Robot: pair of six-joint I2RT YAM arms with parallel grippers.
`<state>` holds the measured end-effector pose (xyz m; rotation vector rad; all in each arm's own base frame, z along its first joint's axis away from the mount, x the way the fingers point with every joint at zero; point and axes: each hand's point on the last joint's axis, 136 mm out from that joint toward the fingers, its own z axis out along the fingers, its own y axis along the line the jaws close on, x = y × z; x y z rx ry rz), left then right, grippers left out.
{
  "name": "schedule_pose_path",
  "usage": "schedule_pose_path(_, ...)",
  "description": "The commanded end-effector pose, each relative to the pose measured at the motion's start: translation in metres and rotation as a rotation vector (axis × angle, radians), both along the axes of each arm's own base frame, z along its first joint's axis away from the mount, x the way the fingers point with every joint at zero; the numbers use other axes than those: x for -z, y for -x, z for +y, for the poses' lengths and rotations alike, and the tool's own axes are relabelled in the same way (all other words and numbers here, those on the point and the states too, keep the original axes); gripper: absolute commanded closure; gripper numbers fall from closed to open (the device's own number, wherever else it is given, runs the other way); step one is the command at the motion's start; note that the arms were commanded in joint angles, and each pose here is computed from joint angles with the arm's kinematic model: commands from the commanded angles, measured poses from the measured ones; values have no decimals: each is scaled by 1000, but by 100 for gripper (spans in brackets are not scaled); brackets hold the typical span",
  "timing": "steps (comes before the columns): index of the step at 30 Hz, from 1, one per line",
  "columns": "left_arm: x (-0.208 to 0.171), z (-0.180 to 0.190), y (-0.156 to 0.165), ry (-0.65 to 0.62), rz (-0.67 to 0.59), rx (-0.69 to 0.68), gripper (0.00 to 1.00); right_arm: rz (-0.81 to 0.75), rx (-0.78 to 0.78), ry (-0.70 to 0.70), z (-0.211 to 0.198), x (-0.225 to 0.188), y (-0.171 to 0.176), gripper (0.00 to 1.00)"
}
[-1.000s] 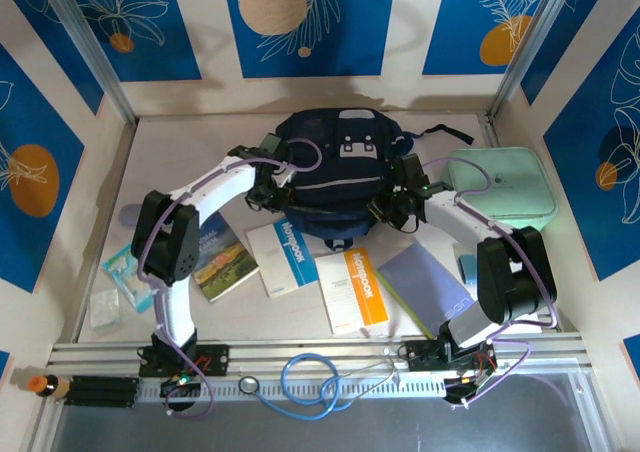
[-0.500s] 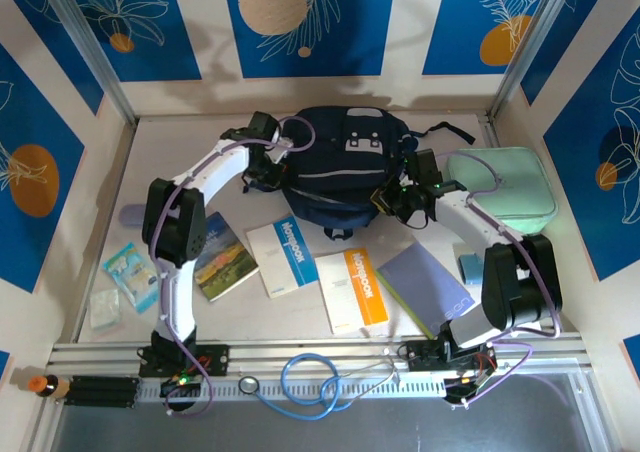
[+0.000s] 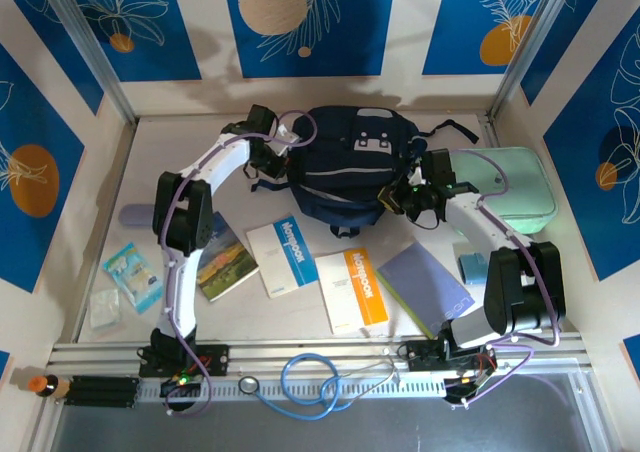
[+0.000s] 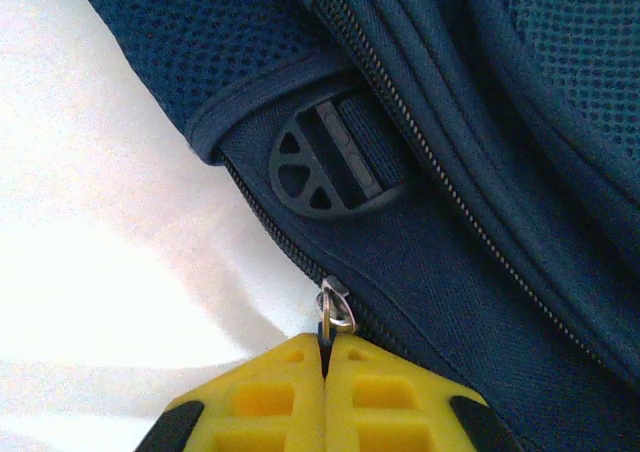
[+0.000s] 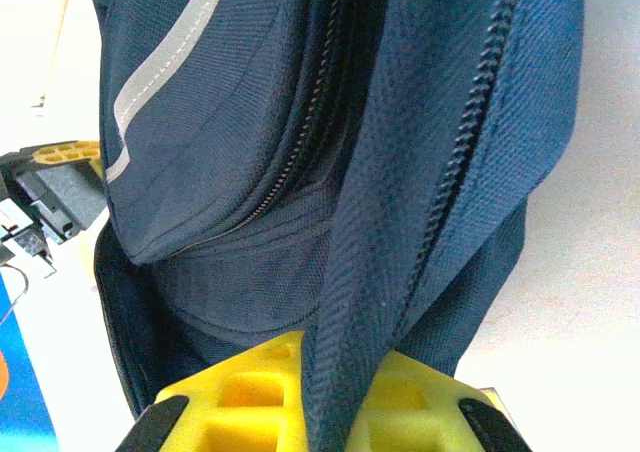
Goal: Pack the student bag
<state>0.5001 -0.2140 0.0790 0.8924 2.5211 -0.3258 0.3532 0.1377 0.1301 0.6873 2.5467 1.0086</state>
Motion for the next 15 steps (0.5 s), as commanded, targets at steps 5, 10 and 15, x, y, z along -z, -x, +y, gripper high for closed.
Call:
schedule_pose_path(5, -14, 2, -39, 36, -124, -62, 89, -117, -135, -60, 14, -29, 5, 100)
schedule_pose_path(10, -22, 3, -32, 50, -106, -97, 69, -97, -123, -42, 14, -19, -3, 100)
schedule_pose_path(15, -36, 20, -3, 24, -45, -178, 58, -105, -147, 9, 22, -14, -19, 100)
